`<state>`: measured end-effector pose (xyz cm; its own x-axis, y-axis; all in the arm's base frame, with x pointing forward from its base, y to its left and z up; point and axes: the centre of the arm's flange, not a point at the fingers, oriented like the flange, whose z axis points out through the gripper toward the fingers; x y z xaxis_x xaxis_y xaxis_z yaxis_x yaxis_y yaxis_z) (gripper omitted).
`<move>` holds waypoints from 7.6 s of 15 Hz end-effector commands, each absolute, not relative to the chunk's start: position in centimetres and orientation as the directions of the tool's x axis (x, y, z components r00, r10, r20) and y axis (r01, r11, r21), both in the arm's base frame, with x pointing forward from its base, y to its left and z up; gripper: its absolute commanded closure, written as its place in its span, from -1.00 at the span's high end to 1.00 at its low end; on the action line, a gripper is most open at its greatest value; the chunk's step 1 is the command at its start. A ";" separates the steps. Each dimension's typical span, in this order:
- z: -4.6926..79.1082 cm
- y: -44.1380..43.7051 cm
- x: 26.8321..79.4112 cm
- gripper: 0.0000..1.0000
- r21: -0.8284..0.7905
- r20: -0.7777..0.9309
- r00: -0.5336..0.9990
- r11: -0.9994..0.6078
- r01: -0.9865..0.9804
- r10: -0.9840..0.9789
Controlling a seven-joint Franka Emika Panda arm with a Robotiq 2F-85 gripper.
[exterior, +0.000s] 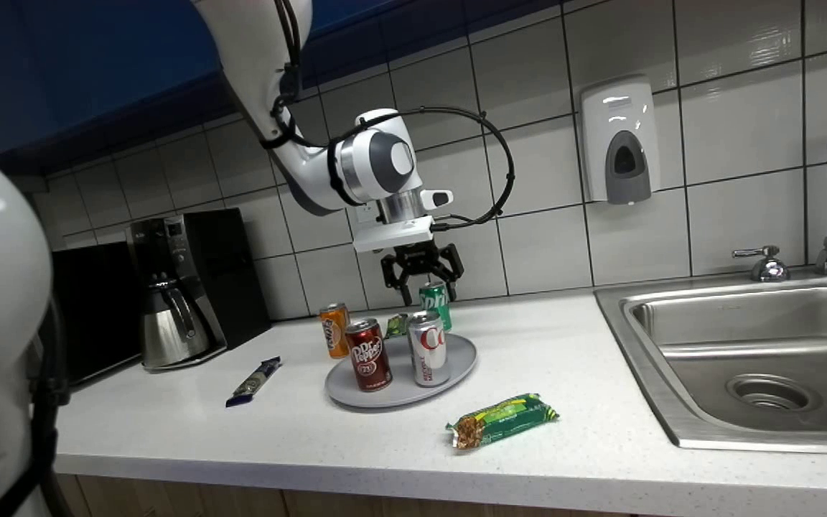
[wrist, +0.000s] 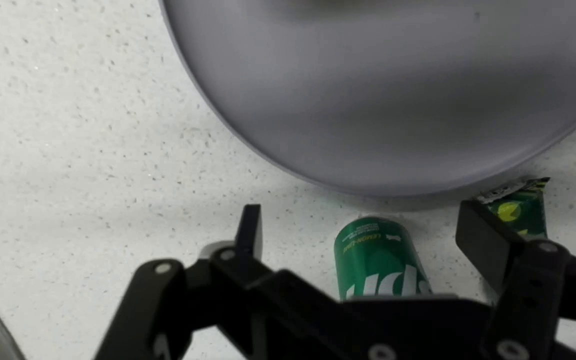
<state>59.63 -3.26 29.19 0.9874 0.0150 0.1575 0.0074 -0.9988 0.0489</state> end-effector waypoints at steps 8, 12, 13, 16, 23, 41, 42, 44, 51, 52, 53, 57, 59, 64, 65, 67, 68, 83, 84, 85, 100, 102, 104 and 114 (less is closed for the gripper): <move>29.9 -2.5 64.6 1.00 -0.005 0.130 0.986 -0.994 0.108 0.107; 29.4 -2.4 65.8 1.00 -0.009 0.106 0.986 -0.991 0.131 0.129; 29.3 -2.3 66.2 1.00 -0.009 0.102 0.986 -0.991 0.135 0.133; 28.9 -2.0 67.1 1.00 -0.002 0.092 0.985 -0.989 0.148 0.147; 28.2 -1.9 69.1 1.00 0.007 0.078 0.985 -0.988 0.156 0.156; 28.5 -1.2 71.0 -0.23 0.015 0.100 0.981 -0.986 0.163 0.164; 28.8 -1.1 70.9 -0.23 0.018 0.106 0.981 -0.987 0.163 0.164; 29.3 -0.8 70.6 -0.23 0.019 0.116 0.980 -0.986 0.164 0.165; 30.9 0.7 68.5 -0.23 0.024 0.142 0.976 -0.986 0.165 0.167; 31.1 0.9 68.1 -0.23 0.023 0.145 0.975 -0.986 0.164 0.166; 31.3 1.0 67.8 -0.23 0.022 0.148 0.975 -0.986 0.163 0.165; 31.6 1.2 66.1 -0.23 0.020 0.150 0.977 -0.988 0.151 0.153; 31.5 1.0 65.2 -0.23 0.018 0.146 0.979 -0.990 0.140 0.141; 31.3 0.6 62.8 -0.23 0.019 0.143 0.984 -0.994 0.107 0.109; 31.3 0.4 62.4 -0.23 0.018 0.144 0.984 -0.995 0.100 0.102; 31.2 0.1 61.6 -0.23 0.019 0.147 0.985 -0.996 0.085 0.087; 31.2 -0.1 61.2 -0.23 0.018 0.146 0.986 -0.997 0.077 0.079; 29.0 -3.5 59.3 -0.23 0.016 0.091 0.996 -1.000 -0.013 -0.011; 29.0 -3.5 59.3 0.77 0.016 0.088 0.996 -1.000 -0.012 -0.011; 29.0 -3.5 59.3 0.79 0.017 0.088 0.996 -1.000 -0.013 -0.012; 32.0 -3.1 61.9 1.00 0.038 0.130 0.988 -0.996 0.082 0.086; 32.3 -3.2 62.5 1.00 0.039 0.136 0.984 -0.993 0.114 0.118; 32.7 -3.2 63.1 1.00 0.042 0.146 0.977 -0.988 0.150 0.154; 33.0 -2.0 62.9 1.00 0.051 0.164 0.962 -0.975 0.215 0.220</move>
<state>62.89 -2.05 32.97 0.9616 0.2202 0.1640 0.2146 -0.9754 0.0510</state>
